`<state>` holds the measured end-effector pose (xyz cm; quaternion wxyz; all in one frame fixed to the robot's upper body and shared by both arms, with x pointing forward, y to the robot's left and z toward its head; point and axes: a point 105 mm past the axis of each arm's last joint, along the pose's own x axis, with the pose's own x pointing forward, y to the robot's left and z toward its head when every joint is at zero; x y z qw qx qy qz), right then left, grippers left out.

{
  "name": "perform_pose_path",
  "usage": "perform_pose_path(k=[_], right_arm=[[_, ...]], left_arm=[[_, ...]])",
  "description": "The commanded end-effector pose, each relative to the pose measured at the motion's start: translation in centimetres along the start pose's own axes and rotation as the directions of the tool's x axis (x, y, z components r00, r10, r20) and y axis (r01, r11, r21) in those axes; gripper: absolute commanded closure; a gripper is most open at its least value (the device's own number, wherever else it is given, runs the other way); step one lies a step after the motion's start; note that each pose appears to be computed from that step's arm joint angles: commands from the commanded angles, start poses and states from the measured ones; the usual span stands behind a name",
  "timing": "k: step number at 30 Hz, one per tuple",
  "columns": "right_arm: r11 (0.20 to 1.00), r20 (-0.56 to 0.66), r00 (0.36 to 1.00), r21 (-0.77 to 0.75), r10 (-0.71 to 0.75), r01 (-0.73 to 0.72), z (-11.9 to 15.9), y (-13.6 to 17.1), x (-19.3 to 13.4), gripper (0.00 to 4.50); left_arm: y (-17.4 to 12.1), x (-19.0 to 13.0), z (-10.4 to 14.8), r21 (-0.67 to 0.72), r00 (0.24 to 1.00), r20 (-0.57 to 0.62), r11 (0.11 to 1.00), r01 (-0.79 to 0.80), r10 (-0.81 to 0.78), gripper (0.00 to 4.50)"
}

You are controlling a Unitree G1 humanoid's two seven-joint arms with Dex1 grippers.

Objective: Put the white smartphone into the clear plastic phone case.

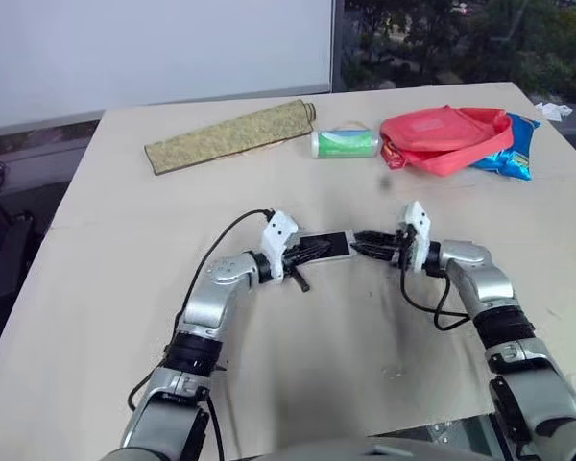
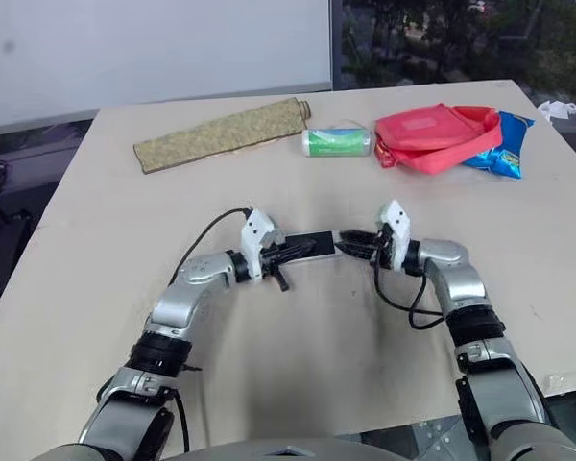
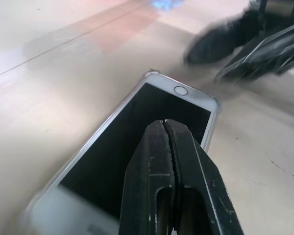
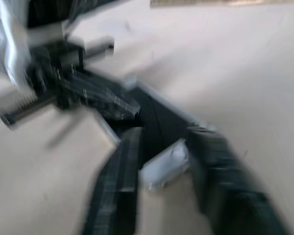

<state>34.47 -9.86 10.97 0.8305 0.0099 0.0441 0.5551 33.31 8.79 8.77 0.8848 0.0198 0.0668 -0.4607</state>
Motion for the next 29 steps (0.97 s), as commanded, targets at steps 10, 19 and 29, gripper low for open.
perform_pose_path(k=[10,19,29], right_arm=[[0.993,-0.073,0.991,-0.064,-0.109,0.104,0.4,-0.5,-8.0,0.0],[0.98,-0.154,0.969,-0.079,-0.193,0.183,-2.1,0.8,-12.8,0.0],[0.968,-0.161,0.958,-0.128,-0.237,0.218,-3.0,1.4,-15.1,0.0]], left_arm=[[-0.1,-7.5,5.5,0.088,0.98,0.17,0.989,-0.121,0.105,0.27],[-1.1,-13.5,-2.7,0.097,0.969,-0.101,0.972,-0.216,0.225,0.06],[-2.6,-14.0,-3.3,0.066,0.975,-0.084,0.977,-0.202,0.207,0.06]])
